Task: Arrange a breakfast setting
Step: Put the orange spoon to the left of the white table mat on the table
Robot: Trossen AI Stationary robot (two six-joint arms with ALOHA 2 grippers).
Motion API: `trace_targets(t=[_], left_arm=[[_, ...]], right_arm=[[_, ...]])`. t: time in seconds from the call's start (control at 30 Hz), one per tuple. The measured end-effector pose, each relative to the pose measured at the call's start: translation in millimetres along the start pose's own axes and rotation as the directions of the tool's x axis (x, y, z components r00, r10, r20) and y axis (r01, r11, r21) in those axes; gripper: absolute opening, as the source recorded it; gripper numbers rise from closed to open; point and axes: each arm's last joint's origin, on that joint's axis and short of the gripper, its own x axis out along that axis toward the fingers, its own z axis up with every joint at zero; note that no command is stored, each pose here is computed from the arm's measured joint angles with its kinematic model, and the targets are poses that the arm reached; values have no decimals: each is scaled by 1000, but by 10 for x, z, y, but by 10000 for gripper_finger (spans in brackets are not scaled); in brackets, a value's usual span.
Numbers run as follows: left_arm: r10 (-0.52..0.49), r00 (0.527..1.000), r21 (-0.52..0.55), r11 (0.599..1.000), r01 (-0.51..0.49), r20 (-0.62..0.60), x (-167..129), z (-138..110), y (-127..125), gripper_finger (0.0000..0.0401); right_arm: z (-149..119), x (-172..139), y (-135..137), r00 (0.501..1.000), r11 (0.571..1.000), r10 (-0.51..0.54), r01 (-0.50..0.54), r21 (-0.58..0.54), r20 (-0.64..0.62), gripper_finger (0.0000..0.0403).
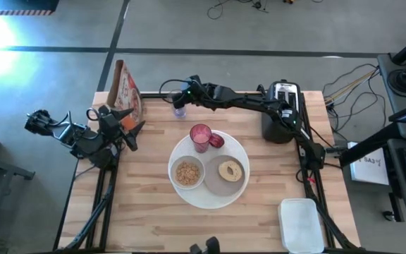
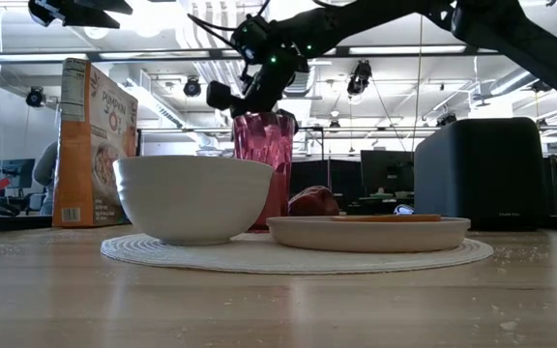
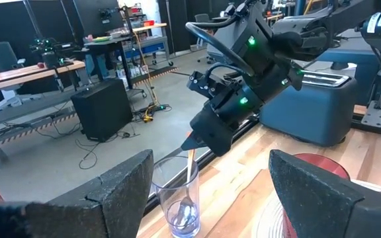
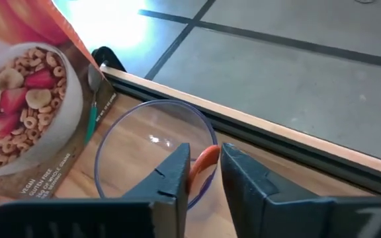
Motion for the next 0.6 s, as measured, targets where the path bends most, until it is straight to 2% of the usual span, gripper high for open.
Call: trace_targets(t=[0.3, 0.6], left_arm=[[1, 1000, 1, 1000, -1, 0, 0, -1, 1, 283], [2, 1000, 2, 1000, -2, -1, 0, -2, 1, 283]], right_arm=[[9, 0, 6, 1000, 1000, 7, -6, -20, 8, 27], [24, -1, 20, 999, 999, 26, -25, -32, 20, 10]])
